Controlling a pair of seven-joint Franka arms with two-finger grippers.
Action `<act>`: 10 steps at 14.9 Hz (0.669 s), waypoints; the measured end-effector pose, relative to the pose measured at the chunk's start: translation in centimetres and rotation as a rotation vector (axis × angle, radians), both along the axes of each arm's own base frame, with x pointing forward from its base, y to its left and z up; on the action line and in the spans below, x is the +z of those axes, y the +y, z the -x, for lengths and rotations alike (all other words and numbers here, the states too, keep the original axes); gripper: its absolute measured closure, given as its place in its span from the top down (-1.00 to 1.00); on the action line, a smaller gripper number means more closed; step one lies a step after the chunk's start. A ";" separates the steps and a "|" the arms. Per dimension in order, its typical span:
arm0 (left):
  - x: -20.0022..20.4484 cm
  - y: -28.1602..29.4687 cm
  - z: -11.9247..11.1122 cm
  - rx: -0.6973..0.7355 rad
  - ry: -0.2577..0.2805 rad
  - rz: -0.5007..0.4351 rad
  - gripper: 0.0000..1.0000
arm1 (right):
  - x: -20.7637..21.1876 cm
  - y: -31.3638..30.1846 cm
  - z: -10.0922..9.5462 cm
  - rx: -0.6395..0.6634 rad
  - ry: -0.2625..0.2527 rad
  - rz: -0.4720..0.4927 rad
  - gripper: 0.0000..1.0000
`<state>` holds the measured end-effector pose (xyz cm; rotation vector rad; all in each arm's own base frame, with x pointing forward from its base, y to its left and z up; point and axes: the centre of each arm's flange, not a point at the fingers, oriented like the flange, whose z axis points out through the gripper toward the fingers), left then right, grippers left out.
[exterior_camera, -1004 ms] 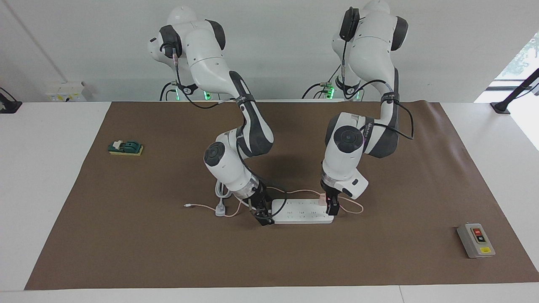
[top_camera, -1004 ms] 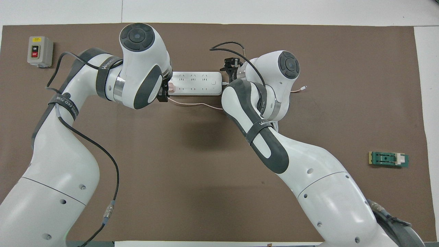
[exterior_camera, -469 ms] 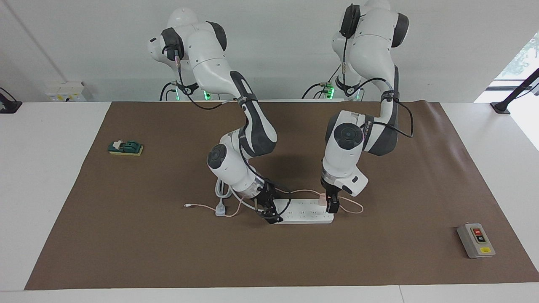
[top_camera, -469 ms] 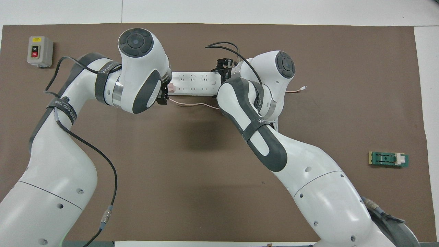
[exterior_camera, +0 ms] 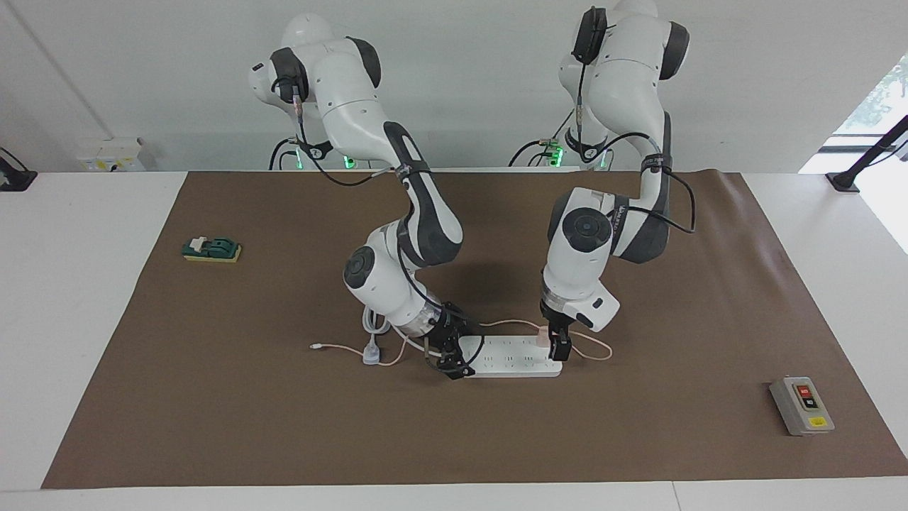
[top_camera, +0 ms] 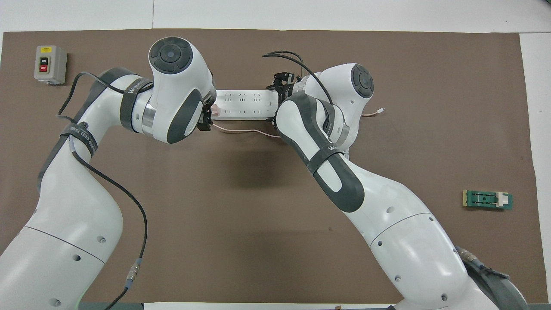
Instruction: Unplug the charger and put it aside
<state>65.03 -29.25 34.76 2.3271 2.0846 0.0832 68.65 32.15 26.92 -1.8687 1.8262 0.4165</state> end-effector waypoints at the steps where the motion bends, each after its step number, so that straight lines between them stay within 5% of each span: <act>1: -0.1 0.0 0.0 0.000 0.001 0.000 1.00 | 0.0 0.0 0.0 0.003 -0.001 0.004 1.00; 10: -0.6 0.2 0.2 0.000 0.006 -0.004 1.00 | -0.6 -0.8 -0.4 -0.003 0.011 0.006 0.85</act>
